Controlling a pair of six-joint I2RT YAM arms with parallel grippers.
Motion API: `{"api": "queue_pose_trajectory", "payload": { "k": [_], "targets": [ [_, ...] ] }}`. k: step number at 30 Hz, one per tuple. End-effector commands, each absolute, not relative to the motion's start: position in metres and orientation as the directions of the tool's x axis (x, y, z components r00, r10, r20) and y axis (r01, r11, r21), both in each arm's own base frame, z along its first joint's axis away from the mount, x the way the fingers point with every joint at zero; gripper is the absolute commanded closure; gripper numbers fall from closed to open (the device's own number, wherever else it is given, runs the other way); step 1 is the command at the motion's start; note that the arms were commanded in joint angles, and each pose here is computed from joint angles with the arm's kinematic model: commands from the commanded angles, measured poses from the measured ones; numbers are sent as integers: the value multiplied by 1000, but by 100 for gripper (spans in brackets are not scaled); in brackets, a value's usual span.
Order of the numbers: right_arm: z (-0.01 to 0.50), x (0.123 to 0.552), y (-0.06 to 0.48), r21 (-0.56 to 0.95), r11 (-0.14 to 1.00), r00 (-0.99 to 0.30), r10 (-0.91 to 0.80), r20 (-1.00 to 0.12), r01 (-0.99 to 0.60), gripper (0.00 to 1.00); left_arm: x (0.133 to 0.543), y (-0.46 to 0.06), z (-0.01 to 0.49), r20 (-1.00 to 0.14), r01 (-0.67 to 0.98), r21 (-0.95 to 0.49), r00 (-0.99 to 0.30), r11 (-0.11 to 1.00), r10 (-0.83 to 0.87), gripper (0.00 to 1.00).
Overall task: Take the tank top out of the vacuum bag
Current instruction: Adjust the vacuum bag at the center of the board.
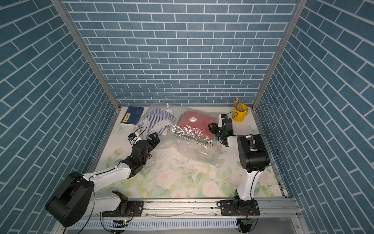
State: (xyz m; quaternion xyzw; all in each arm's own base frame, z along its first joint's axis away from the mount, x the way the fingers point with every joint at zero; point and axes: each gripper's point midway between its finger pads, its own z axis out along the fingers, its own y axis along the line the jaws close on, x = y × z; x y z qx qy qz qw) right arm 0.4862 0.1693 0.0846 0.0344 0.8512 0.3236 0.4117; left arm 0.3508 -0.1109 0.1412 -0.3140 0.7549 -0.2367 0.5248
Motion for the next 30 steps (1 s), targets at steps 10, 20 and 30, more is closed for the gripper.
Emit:
{"api": "queue_pose_trajectory", "payload": {
  "k": [10,20,30],
  "targets": [
    [54,466,281,512,743,-749,21,-662,-432,62,338,-94,171,-801,-244,-503,-227,829,-553,0],
    [76,452,354,507,673,-715,-45,-698,-538,57,348,-136,197,-880,-141,-371,-262,918,-396,0],
    [131,418,245,503,780,-610,203,-766,-372,0,360,-231,222,-942,85,-129,-321,988,-95,0]
  ]
}}
